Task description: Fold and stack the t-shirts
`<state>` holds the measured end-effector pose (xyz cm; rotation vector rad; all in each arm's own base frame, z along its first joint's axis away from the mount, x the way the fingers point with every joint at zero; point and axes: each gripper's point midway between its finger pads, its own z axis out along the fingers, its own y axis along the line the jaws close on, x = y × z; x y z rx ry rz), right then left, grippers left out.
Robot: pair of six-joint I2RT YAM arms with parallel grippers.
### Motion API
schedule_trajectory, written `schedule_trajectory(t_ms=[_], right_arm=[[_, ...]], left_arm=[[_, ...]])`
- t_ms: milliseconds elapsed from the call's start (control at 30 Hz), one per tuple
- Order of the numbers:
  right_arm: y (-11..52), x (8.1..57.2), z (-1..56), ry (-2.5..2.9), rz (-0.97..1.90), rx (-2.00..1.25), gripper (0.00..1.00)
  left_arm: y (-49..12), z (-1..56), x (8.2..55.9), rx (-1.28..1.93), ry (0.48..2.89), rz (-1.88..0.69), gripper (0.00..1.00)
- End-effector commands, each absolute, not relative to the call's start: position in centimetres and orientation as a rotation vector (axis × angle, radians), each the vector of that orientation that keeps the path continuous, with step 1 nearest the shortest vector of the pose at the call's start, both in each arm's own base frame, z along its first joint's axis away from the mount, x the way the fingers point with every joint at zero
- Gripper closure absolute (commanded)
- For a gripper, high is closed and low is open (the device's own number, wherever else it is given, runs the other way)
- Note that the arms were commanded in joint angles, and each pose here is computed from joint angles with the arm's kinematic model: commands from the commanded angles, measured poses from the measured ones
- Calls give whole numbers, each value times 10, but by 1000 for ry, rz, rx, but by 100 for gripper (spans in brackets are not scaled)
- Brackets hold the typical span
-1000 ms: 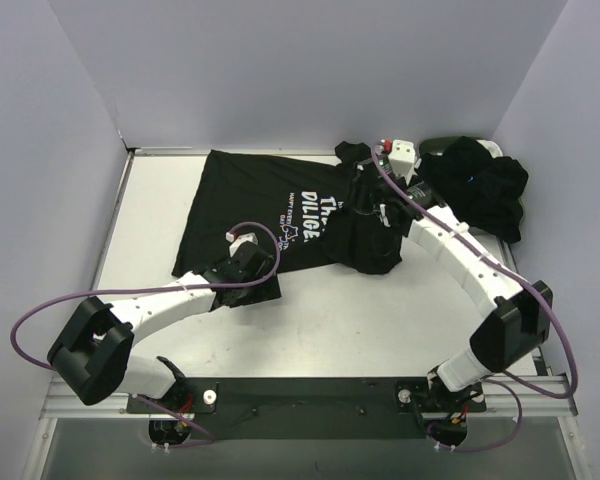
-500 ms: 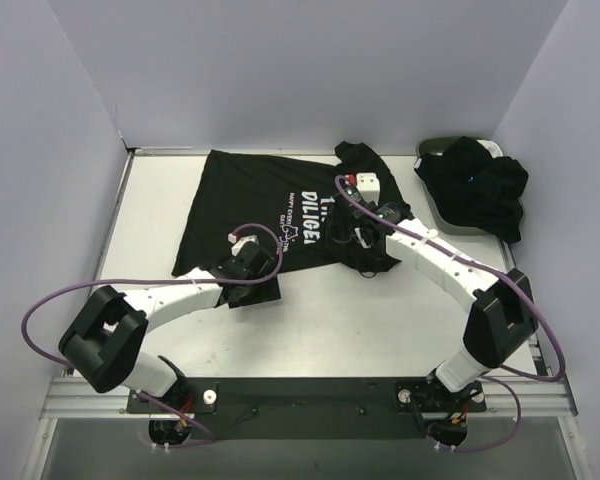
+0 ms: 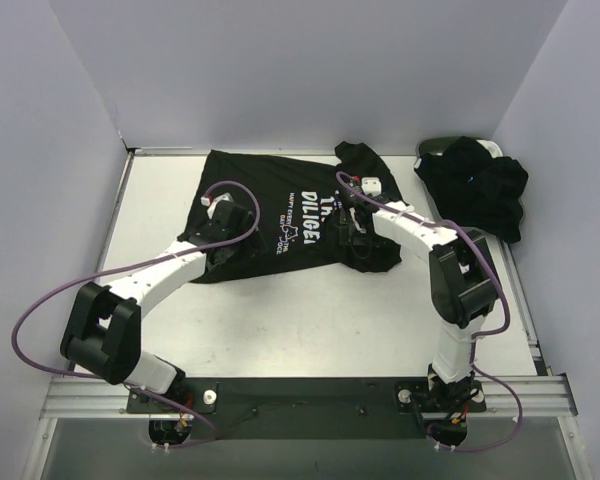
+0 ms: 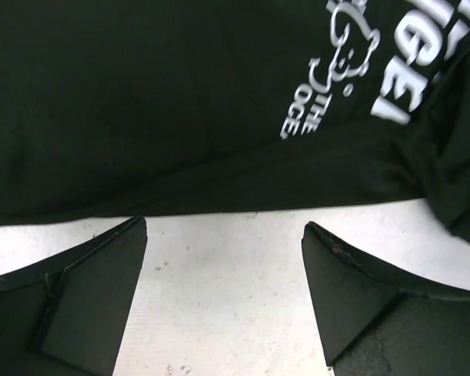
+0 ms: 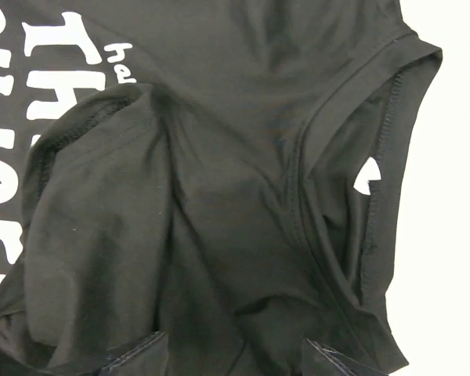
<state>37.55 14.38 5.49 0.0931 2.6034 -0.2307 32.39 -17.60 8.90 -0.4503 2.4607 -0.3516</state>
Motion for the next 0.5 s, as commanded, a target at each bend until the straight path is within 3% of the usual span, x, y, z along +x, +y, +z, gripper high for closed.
schedule_trajectory(t_ms=[0, 133, 467], right_arm=[[150, 380, 57, 2603, -203, 76, 36], [147, 369, 45, 2626, -199, 80, 50], [145, 353, 14, 2696, -203, 78, 52]], left_arm=[[-174, 117, 344, -468, 2402, -390, 11], [-164, 113, 352, -517, 2405, -365, 11], [-130, 73, 375, -673, 2460, -260, 12]])
